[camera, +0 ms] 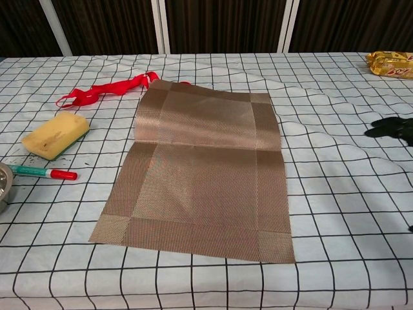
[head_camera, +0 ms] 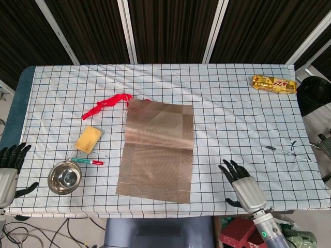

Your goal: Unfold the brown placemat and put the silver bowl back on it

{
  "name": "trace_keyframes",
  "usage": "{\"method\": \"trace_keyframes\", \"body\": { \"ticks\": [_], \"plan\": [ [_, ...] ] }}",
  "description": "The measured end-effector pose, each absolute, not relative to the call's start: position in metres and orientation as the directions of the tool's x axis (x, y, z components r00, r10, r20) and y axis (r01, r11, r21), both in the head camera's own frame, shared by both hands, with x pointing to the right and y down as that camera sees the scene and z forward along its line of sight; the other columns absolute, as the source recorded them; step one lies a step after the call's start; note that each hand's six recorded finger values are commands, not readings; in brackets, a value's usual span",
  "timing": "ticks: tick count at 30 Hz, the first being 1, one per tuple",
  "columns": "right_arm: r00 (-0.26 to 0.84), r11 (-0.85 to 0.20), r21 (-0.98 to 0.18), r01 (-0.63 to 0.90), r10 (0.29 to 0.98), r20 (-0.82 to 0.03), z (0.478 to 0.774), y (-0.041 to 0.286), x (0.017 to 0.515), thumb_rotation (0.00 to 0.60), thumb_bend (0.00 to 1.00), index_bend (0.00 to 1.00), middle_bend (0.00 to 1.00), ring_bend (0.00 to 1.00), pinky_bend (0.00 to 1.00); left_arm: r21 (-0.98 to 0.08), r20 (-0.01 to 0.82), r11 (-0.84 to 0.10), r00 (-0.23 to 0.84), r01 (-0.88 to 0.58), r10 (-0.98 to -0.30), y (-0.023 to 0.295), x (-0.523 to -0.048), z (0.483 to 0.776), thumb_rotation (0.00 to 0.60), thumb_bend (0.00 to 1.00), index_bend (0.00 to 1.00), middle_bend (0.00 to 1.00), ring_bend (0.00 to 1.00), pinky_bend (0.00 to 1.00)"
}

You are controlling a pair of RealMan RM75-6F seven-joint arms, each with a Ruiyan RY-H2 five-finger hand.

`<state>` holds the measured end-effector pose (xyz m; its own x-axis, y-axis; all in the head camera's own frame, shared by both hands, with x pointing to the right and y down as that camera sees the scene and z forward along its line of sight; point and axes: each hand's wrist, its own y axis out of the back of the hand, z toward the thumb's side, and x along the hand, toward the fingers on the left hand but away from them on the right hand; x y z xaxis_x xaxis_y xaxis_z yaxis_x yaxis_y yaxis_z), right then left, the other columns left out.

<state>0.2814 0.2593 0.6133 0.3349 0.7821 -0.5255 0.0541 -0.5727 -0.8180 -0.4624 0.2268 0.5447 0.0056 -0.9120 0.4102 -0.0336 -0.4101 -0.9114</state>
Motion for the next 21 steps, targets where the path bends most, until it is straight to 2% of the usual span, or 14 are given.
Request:
{"method": "trace_keyframes", "body": {
  "ticks": [9, 21],
  "plan": [
    [0.403, -0.633, -0.77, 0.084, 0.728, -0.554, 0.637, 0.272, 0.227, 0.6, 0.01, 0.12, 0.0, 0.0, 0.16, -0.912, 0.408, -0.407, -0.029, -0.049, -0.912, 0.22, -0.471, 0.547, 0.6, 0.05, 0.06, 0.04, 0.01, 0.0],
    [0.405, -0.679, -0.724, 0.125, 0.701, -0.588, 0.659, 0.291, 0.2, 0.6, 0.06, 0.16, 0.0, 0.0, 0.16, -0.916, 0.401, -0.399, -0.039, -0.052, -0.915, 0.217, -0.475, 0.546, 0.6, 0.05, 0.06, 0.04, 0.01, 0.0]
  ]
}}
